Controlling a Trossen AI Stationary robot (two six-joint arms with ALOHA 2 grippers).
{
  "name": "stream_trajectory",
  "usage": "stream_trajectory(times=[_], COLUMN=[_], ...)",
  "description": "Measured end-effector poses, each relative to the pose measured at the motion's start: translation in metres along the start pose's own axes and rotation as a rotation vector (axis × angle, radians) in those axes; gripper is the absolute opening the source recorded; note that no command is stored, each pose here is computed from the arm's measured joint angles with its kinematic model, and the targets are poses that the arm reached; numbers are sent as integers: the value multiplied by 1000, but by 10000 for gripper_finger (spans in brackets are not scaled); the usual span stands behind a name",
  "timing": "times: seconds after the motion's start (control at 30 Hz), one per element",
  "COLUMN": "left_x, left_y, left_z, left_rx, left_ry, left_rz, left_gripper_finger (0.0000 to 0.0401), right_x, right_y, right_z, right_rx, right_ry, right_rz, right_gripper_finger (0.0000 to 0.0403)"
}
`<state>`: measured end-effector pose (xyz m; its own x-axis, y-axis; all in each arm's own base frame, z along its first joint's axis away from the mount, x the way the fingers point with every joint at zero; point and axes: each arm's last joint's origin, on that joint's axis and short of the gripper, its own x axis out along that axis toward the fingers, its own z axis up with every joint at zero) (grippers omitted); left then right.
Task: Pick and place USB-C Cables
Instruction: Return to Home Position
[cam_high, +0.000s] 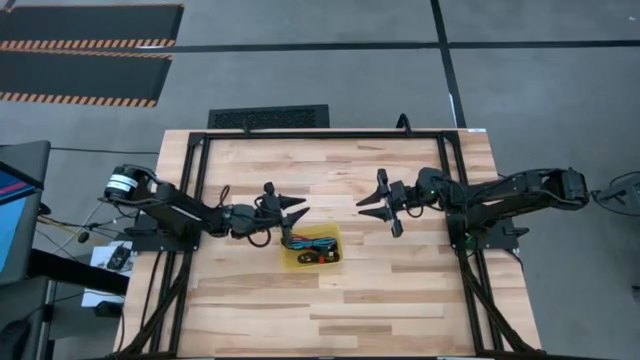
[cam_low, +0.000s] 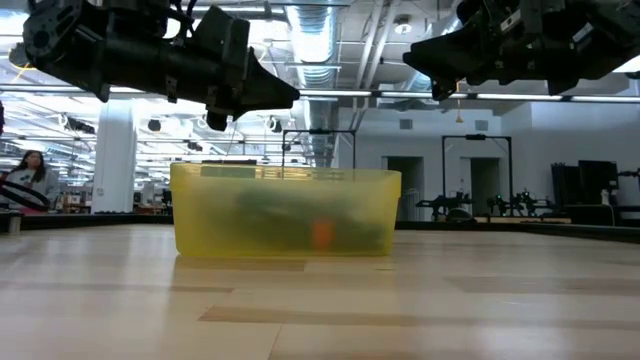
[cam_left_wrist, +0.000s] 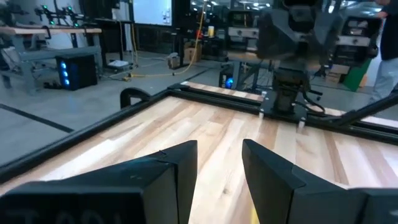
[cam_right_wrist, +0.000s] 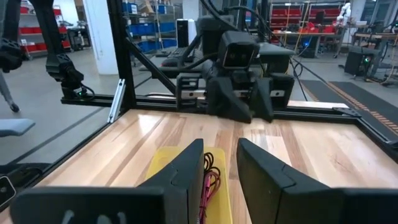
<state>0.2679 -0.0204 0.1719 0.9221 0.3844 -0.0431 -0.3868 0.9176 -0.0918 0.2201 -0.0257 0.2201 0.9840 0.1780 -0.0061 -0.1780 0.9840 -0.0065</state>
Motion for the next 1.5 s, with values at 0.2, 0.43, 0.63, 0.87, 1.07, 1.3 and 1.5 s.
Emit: stream_trajectory(times=[0.2, 0.43, 0.63, 0.87, 1.07, 1.3, 1.5], left_x=[2, 5, 10, 13, 13, 8, 5], left_y=[15, 35, 41, 45, 44, 45, 45], left_z=[14, 23, 14, 11, 12, 26, 30], left_rx=[32, 27, 28, 34, 61, 85, 79], left_ry=[-20, 4, 50, 58, 44, -8, -2], left_rz=[10, 17, 20, 36, 31, 28, 29], left_gripper_finger=[116, 116, 116, 116, 116, 116, 116], right_x=[-1, -4, -5, -5, -5, -5, -5], right_y=[-2, -11, -12, -12, -12, -12, -12], right_z=[-1, -6, -10, -9, -9, -9, -10], right_rx=[-21, 12, 15, 1, -7, -7, -7], right_ry=[8, 64, 95, 92, 92, 93, 97], right_rz=[-9, -51, -56, -56, -56, -55, -55], right_gripper_finger=[121, 121, 121, 121, 121, 121, 121])
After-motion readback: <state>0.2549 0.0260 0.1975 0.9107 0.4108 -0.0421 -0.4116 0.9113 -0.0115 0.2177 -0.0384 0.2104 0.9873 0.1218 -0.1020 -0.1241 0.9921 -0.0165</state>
